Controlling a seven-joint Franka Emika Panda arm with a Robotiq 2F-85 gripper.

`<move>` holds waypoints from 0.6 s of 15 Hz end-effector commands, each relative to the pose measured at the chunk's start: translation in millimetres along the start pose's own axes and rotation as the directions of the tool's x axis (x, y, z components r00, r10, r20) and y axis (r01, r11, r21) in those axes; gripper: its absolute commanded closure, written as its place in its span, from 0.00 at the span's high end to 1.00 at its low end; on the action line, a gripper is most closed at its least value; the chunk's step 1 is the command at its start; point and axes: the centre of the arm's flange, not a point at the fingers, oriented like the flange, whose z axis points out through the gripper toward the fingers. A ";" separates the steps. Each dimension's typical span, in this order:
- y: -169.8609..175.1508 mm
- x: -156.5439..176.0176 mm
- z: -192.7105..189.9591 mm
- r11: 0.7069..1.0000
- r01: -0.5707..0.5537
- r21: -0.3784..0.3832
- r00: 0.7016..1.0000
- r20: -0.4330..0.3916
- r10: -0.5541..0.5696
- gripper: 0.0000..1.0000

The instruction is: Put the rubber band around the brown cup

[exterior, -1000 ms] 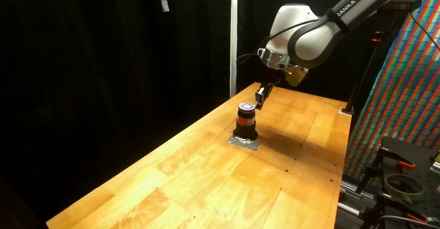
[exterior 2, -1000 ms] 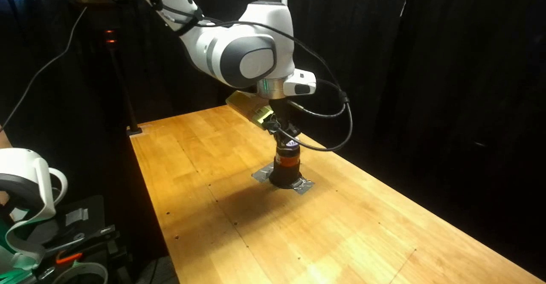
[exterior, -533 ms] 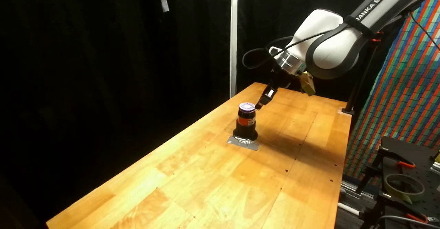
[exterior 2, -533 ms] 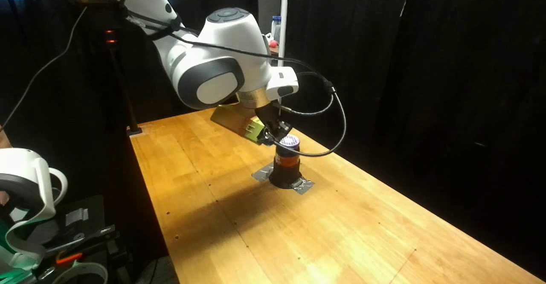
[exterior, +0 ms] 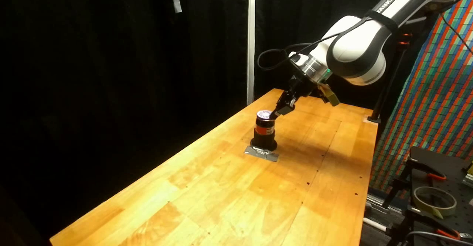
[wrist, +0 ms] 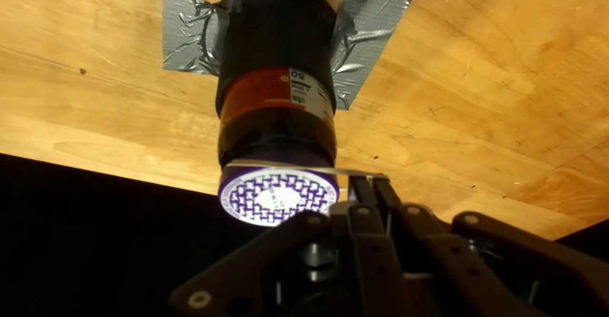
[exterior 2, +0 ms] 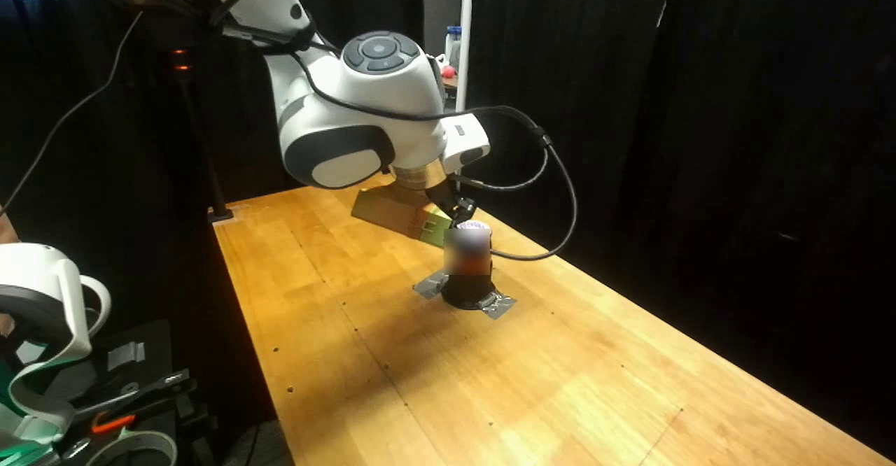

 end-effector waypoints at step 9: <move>20.6 -45.5 9.2 0.997 0.048 0.053 0.997 -0.062 -0.045 0.07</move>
